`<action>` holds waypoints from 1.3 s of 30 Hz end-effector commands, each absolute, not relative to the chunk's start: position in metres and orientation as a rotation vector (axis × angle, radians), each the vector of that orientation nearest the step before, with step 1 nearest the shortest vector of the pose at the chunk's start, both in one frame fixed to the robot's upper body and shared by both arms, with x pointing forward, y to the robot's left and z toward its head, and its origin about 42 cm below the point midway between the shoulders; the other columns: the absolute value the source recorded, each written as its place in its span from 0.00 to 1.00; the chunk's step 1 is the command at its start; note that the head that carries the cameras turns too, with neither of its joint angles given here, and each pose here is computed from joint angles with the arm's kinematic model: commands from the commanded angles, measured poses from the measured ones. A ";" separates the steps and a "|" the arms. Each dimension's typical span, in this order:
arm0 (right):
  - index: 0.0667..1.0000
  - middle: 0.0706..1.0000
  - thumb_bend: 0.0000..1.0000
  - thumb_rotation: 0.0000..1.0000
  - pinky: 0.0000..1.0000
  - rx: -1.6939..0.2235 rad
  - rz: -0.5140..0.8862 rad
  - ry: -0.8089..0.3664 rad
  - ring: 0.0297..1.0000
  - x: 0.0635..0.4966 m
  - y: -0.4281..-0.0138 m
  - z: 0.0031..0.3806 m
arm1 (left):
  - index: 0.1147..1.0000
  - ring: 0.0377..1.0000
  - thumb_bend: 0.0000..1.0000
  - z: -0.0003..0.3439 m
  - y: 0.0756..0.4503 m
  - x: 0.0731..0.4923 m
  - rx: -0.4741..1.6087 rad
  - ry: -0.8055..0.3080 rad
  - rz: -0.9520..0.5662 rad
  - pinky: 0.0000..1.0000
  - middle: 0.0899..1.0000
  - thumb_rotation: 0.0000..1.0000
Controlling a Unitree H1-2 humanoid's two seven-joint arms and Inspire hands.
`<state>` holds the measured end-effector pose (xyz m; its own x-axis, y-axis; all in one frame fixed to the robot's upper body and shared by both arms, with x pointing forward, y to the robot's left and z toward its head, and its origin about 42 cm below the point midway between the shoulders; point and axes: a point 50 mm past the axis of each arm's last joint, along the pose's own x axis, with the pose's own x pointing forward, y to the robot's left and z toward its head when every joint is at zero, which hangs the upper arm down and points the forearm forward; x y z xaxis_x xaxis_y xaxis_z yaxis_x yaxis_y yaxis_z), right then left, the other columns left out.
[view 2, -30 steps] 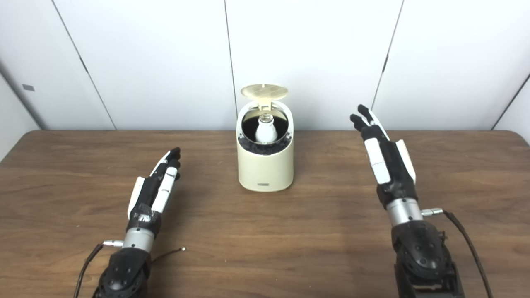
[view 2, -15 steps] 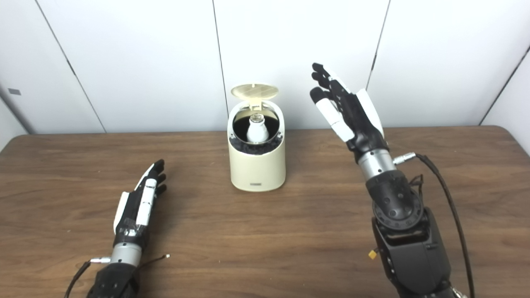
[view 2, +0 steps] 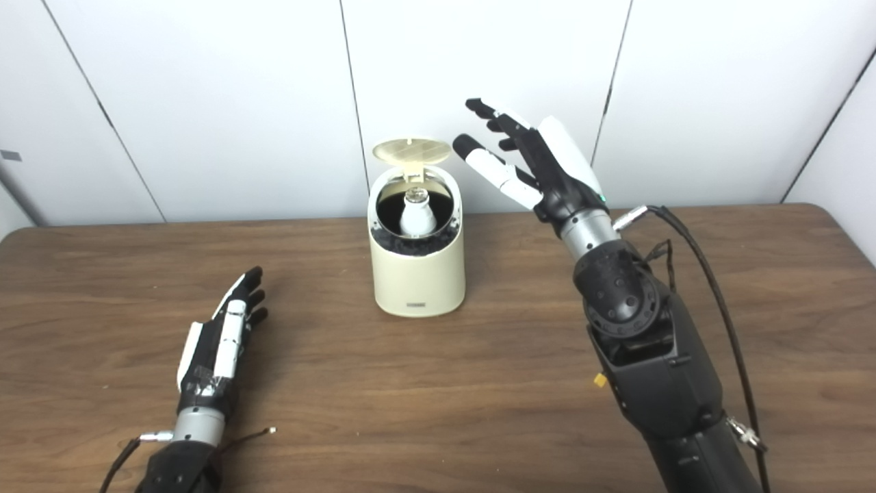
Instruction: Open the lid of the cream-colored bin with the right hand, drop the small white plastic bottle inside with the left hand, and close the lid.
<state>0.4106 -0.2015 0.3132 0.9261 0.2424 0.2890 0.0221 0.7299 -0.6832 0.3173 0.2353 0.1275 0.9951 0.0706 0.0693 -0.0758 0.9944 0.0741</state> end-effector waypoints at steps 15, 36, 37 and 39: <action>0.88 0.91 0.56 1.00 0.85 -0.981 0.178 -0.457 0.91 0.431 -0.182 0.343 | 0.94 0.97 0.42 0.131 0.227 0.319 0.084 -0.095 0.057 0.97 0.97 1.00; 0.88 0.92 0.59 1.00 0.93 -1.102 0.236 -0.509 0.97 0.432 -0.175 0.340 | 0.94 0.94 0.46 0.126 0.220 0.319 0.101 -0.079 0.060 0.98 0.96 1.00; 0.88 0.92 0.59 1.00 0.94 -1.102 0.239 -0.511 0.97 0.431 -0.175 0.339 | 0.94 0.95 0.47 0.126 0.220 0.319 0.104 -0.071 0.058 0.98 0.96 1.00; 0.88 0.92 0.59 1.00 0.95 -1.102 0.244 -0.513 0.98 0.428 -0.174 0.338 | 0.94 0.95 0.50 0.126 0.220 0.319 0.113 -0.064 0.061 0.97 0.96 1.00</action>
<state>0.4314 -0.1778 0.3122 0.8991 0.3951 0.1885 -0.0085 0.4463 -0.8948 0.3160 0.2220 0.1251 0.9955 0.0561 0.0761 -0.0634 0.9932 0.0975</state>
